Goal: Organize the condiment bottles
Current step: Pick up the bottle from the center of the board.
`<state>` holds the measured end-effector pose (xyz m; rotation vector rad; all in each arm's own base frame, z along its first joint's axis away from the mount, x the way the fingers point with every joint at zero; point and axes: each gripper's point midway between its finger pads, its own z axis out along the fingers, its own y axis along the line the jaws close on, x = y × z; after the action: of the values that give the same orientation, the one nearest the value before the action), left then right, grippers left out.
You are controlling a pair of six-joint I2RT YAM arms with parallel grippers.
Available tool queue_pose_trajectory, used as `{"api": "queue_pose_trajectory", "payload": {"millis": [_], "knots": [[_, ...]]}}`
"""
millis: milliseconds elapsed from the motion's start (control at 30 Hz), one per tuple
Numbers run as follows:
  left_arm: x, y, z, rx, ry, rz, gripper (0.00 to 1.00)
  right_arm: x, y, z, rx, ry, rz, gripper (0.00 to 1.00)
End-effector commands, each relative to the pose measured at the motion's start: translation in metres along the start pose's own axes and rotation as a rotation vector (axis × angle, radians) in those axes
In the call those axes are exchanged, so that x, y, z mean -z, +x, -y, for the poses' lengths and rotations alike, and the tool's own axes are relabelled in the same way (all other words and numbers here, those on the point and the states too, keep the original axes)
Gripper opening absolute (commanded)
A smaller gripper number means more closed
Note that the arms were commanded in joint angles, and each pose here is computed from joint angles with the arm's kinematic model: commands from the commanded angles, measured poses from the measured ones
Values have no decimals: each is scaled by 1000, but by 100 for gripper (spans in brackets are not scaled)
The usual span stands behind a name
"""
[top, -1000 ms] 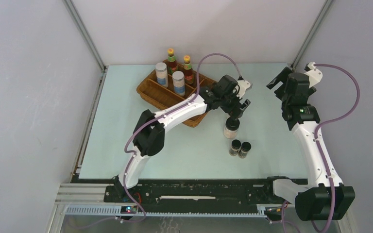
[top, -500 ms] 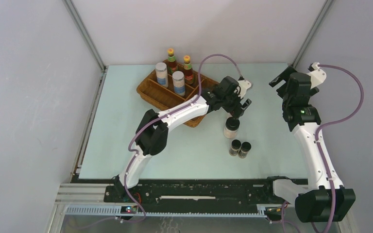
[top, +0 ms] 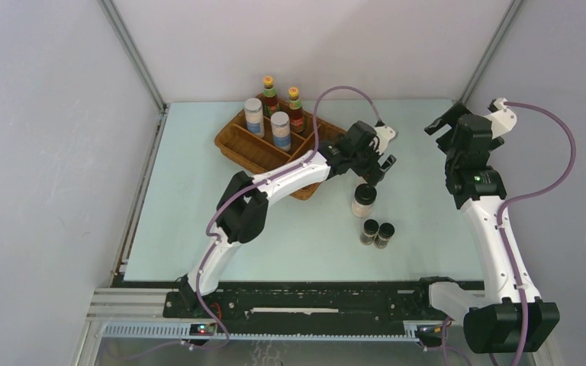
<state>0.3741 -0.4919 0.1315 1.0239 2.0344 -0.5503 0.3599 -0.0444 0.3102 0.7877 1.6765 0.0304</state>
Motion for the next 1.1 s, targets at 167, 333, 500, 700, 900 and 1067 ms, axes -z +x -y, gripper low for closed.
{"api": "queue_pose_trajectory", "payload": {"millis": [167,333,500,700,900,1067], "knots": [[4,-43,4,11,-2,121,100,10,-21,-5,-55,-28,65,100],[1,-40,4,15,0,116,100,13,-22,-5,-59,-32,67,100],[-1,-38,4,17,-1,115,100,15,-23,-5,-61,-35,68,100],[-5,-33,2,12,-9,104,100,17,-24,-7,-72,-48,69,100],[-10,-29,-2,1,-27,95,100,16,-25,-9,-73,-54,70,100],[-12,-29,-5,-3,-42,95,99,15,-25,-9,-71,-53,73,100]]}}
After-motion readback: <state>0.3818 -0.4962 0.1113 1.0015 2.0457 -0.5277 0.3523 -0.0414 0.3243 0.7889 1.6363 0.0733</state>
